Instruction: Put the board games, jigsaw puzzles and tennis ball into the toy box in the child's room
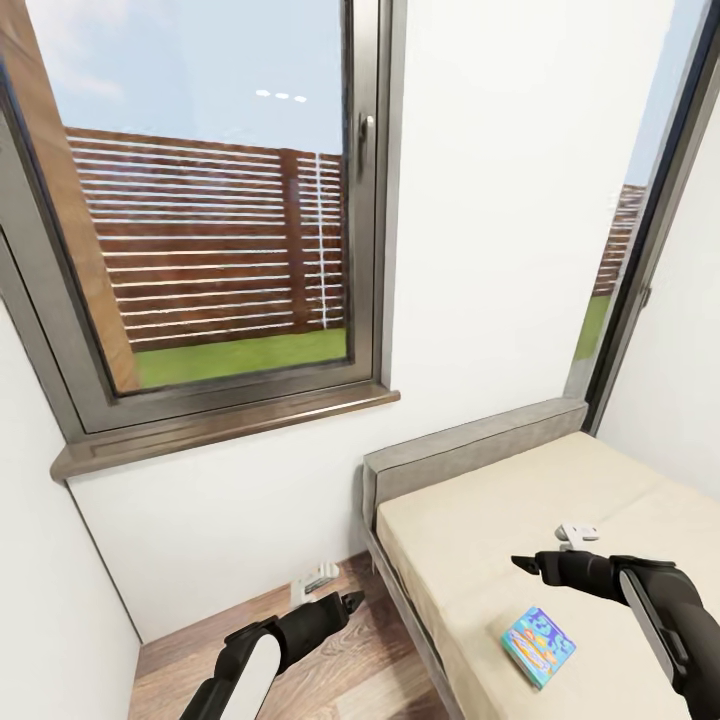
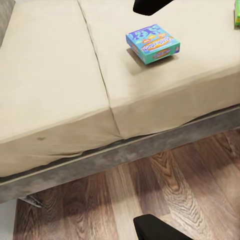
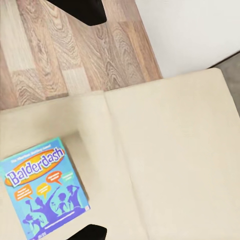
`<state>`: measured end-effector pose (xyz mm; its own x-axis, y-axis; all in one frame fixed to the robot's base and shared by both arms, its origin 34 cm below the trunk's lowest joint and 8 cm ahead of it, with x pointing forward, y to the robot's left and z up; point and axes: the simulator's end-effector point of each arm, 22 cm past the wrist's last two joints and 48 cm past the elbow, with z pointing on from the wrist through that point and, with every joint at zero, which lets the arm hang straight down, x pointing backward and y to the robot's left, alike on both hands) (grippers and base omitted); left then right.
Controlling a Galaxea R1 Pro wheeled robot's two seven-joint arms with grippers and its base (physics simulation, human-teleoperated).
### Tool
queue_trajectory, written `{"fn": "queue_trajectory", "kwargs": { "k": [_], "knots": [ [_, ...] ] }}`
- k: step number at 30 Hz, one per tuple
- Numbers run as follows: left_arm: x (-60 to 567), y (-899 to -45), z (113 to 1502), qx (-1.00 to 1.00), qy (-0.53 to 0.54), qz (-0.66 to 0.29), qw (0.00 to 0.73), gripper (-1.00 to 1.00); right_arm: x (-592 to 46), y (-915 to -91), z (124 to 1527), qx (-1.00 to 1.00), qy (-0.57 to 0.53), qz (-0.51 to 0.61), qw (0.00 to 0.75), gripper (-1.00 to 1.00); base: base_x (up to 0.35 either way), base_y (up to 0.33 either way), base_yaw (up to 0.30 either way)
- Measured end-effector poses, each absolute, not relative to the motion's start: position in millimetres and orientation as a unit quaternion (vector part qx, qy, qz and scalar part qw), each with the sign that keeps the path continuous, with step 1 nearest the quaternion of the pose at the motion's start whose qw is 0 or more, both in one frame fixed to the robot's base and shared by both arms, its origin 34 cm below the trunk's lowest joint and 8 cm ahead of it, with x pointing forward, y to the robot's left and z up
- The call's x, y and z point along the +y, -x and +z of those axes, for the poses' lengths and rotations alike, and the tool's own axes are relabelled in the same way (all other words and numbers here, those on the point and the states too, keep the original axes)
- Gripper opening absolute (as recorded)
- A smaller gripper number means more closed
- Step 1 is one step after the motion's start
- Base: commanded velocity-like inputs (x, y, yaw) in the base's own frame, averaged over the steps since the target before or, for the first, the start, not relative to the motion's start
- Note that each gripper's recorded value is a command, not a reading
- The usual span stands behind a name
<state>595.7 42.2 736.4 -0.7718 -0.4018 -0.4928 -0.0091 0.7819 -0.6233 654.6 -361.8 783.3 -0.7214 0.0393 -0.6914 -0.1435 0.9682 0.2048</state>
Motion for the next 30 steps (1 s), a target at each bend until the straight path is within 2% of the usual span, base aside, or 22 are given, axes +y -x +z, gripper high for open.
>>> {"fn": "queue_trajectory", "kwargs": {
  "k": [17, 30],
  "knots": [
    [47.7, -602.0, 738.2, 0.890, 0.120, -0.301, 0.319, 1.00, -363.1, -655.5, 786.9, 0.921, 0.027, 0.121, 0.370, 1.00, 0.000, 0.003, 0.000],
    [65.9, -608.1, 729.7, 0.904, 0.135, -0.258, 0.315, 1.00, -366.8, -646.9, 781.6, 0.939, -0.001, 0.127, 0.320, 1.00, 0.000, 0.000, 0.000]
  ]
}}
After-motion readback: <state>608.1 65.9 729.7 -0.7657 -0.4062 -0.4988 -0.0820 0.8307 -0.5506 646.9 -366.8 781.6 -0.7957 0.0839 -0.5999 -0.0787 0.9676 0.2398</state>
